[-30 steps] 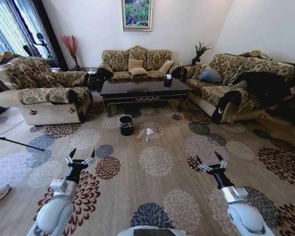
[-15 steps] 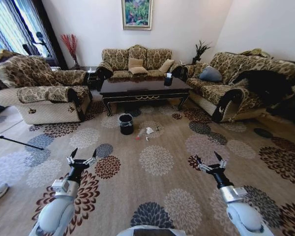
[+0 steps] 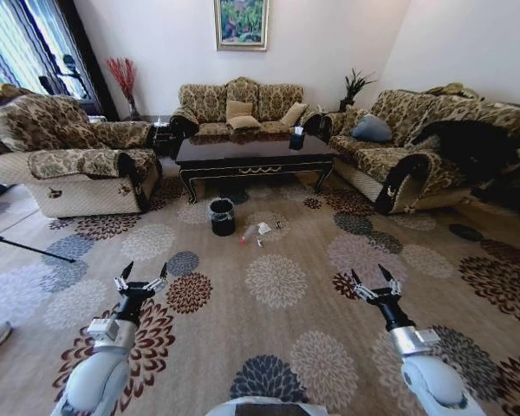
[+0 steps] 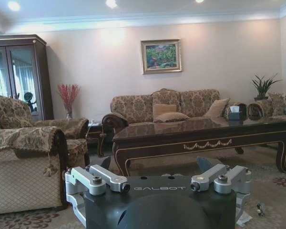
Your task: Move to the front of the table and pick up the trash from the floor, then place it into the trash bin.
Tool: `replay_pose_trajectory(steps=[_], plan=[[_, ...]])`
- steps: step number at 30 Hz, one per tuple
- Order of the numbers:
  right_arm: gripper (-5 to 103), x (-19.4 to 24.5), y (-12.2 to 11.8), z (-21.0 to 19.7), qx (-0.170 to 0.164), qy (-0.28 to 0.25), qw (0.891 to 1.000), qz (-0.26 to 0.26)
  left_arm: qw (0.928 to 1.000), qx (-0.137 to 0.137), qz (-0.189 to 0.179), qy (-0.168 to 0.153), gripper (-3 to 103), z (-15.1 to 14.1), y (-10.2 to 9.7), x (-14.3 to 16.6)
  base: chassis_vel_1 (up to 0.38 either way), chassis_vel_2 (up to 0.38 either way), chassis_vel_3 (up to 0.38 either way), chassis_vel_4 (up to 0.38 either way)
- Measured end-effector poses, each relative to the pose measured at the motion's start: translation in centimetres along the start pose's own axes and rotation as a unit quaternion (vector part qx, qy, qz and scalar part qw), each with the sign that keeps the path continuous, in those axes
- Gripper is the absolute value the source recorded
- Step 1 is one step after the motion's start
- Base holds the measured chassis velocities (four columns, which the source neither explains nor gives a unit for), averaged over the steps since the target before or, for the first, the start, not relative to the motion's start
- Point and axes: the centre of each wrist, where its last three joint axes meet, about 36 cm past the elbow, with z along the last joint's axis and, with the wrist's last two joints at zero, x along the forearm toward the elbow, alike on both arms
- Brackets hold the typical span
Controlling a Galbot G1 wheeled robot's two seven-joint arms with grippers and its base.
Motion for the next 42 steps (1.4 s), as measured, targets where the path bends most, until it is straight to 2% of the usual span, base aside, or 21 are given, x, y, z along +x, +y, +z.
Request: replay_pose_trajectory(steps=[2, 4, 6, 9, 19, 34, 42], plan=[[75, -0.1, 0.0, 0.0, 0.002, 0.000, 1.000, -0.001, 1.0000, 0.000, -0.001, 0.000, 100, 0.0, 0.0, 0.0, 0.000, 0.000, 0.000, 0.000], [85, -0.1, 0.1, -0.1, -0.001, 0.000, 1.000, 0.000, 1.0000, 0.000, -0.002, 0.001, 100, 0.0, 0.1, 0.0, 0.000, 0.000, 0.000, 0.000], [85, -0.1, 0.1, -0.1, -0.001, -0.001, 1.000, 0.000, 1.0000, 0.001, -0.003, 0.002, 100, 0.1, 0.0, 0.0, 0.000, 0.000, 0.000, 0.000], [99, -0.1, 0.1, -0.2, 0.001, -0.001, 1.000, -0.001, 1.0000, 0.004, -0.005, 0.004, 100, 0.2, -0.1, 0.1, 0.000, 0.000, 0.000, 0.000], [100, 0.7, -0.3, -0.5, 0.006, 0.004, 1.000, 0.001, 0.9998, 0.016, -0.013, 0.006, 100, 0.3, 0.1, 0.5, 0.000, 0.000, 0.000, 0.000], [100, 1.5, -0.1, -1.0, 0.004, 0.006, 1.000, 0.005, 0.9997, 0.013, -0.017, 0.012, 100, 0.4, 0.5, 1.3, 0.000, 0.000, 0.000, 0.000], [100, 2.0, 0.0, -1.2, 0.005, 0.008, 1.000, 0.006, 0.9998, 0.011, -0.015, 0.007, 100, 0.0, 0.0, 1.3, 0.000, 0.000, 0.000, 0.000]])
